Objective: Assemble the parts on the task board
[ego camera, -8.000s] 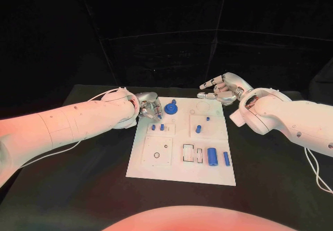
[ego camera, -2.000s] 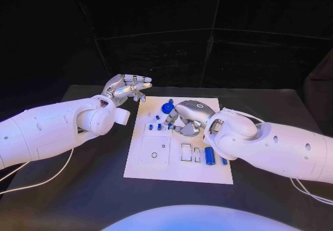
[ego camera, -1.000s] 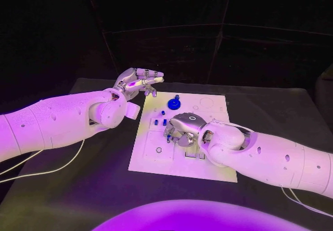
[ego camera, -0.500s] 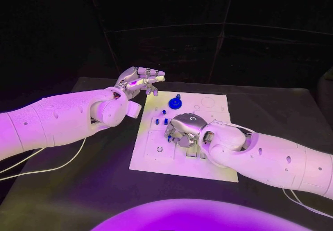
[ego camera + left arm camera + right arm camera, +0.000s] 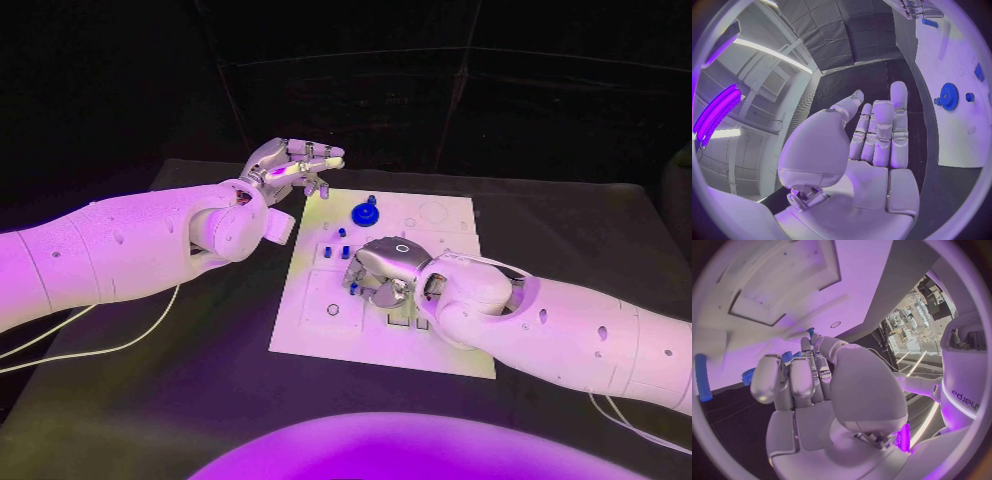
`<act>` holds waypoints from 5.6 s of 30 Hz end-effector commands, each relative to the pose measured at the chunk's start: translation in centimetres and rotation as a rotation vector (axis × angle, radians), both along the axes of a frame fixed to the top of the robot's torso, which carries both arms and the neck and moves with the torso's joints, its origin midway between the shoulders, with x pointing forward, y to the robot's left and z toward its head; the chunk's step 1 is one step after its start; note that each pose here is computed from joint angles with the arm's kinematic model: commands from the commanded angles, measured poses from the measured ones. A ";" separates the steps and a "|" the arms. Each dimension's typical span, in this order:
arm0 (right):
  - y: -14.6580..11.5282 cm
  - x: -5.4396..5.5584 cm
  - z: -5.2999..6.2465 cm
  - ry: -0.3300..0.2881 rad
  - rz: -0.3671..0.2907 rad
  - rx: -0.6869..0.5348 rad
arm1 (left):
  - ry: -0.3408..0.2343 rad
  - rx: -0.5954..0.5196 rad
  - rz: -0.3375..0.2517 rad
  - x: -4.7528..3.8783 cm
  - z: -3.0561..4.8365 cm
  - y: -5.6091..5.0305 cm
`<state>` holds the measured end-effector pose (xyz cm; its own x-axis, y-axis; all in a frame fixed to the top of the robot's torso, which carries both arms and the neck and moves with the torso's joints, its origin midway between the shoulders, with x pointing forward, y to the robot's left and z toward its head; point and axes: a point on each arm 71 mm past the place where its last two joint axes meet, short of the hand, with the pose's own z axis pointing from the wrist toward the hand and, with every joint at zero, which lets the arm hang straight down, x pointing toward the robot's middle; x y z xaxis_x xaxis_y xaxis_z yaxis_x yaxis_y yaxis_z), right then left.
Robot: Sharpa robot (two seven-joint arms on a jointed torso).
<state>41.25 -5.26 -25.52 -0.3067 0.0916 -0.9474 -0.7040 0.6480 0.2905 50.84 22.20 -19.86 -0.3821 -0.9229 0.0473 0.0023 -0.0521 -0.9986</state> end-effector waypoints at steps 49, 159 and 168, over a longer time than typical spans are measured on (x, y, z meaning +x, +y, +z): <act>-3.7 0.0 1.6 -0.046 -0.136 0.114 | 0.005 -0.008 -0.015 0.04 0.03 0.0; 2.7 -0.9 1.7 0.165 0.056 0.000 | 0.025 -0.008 -0.032 -0.01 -0.59 -0.6; 2.9 -1.0 1.4 0.170 0.058 -0.011 | 0.025 -0.007 -0.032 0.03 -0.61 -0.7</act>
